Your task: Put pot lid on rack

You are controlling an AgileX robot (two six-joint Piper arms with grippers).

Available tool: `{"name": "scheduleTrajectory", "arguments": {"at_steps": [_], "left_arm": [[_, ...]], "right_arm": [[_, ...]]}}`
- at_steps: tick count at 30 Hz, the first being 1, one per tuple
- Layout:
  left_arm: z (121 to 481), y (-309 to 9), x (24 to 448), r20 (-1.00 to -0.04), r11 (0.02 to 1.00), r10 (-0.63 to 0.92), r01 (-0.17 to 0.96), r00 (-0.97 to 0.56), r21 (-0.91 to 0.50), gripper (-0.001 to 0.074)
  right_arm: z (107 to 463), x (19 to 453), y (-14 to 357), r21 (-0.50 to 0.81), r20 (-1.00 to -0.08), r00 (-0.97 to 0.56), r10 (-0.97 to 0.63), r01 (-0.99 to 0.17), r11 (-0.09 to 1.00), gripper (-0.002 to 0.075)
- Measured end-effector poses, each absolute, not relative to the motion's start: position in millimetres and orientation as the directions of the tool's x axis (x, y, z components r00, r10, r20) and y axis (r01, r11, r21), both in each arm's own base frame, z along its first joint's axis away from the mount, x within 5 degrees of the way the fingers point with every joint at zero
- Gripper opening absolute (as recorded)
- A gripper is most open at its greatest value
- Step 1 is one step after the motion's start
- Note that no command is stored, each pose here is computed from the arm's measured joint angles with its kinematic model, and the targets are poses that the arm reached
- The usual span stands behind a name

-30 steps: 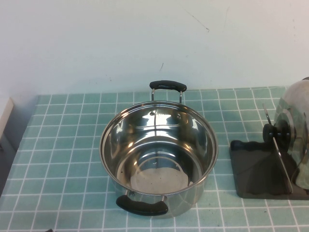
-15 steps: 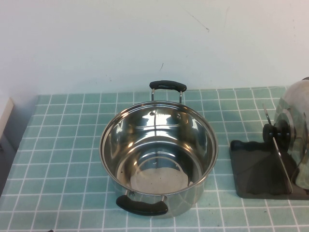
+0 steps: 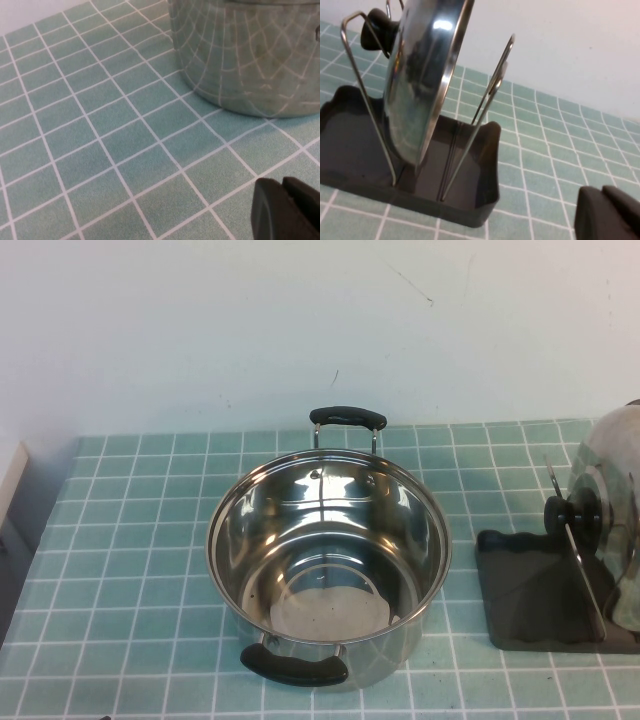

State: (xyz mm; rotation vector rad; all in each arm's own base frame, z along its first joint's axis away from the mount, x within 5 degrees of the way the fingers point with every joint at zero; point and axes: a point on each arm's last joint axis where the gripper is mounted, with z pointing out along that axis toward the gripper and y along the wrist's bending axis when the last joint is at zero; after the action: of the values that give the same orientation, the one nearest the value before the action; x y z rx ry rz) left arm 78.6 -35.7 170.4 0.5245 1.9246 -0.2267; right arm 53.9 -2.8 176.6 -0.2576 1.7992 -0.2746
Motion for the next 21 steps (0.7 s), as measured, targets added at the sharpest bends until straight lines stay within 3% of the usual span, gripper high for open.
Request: {"name": "scheduleTrajectory", "arguments": {"at_steps": [2,6,8,21], "left_arm": [[170.4,-35.7,78.6,-0.911,0.885,0.254,0.459,-0.326,0.083,-0.0001],[170.3,-35.7,78.6,-0.910,0.884,0.256,0.460,-0.326,0.085,-0.0001],[170.3,-35.7,78.5,-0.910,0.884,0.257,0.460,-0.326,0.085,-0.0001],[170.2,-35.6,78.5,-0.910,0.884,0.258,0.460,-0.325,0.086,-0.0001]], "right_arm": [[175.5,53.6,-2.7,-0.285,-0.926,-0.252,-0.282,-0.025,0.958,0.0000],[174.1,53.3,-4.6,-0.004,-0.965,-0.260,0.015,0.071,0.997,-0.0001],[172.4,52.7,-6.4,0.046,-0.959,-0.273,0.074,0.107,0.993,-0.0001],[169.2,51.5,-7.8,-0.015,-0.949,-0.314,0.019,0.106,0.994,-0.0001]]}}
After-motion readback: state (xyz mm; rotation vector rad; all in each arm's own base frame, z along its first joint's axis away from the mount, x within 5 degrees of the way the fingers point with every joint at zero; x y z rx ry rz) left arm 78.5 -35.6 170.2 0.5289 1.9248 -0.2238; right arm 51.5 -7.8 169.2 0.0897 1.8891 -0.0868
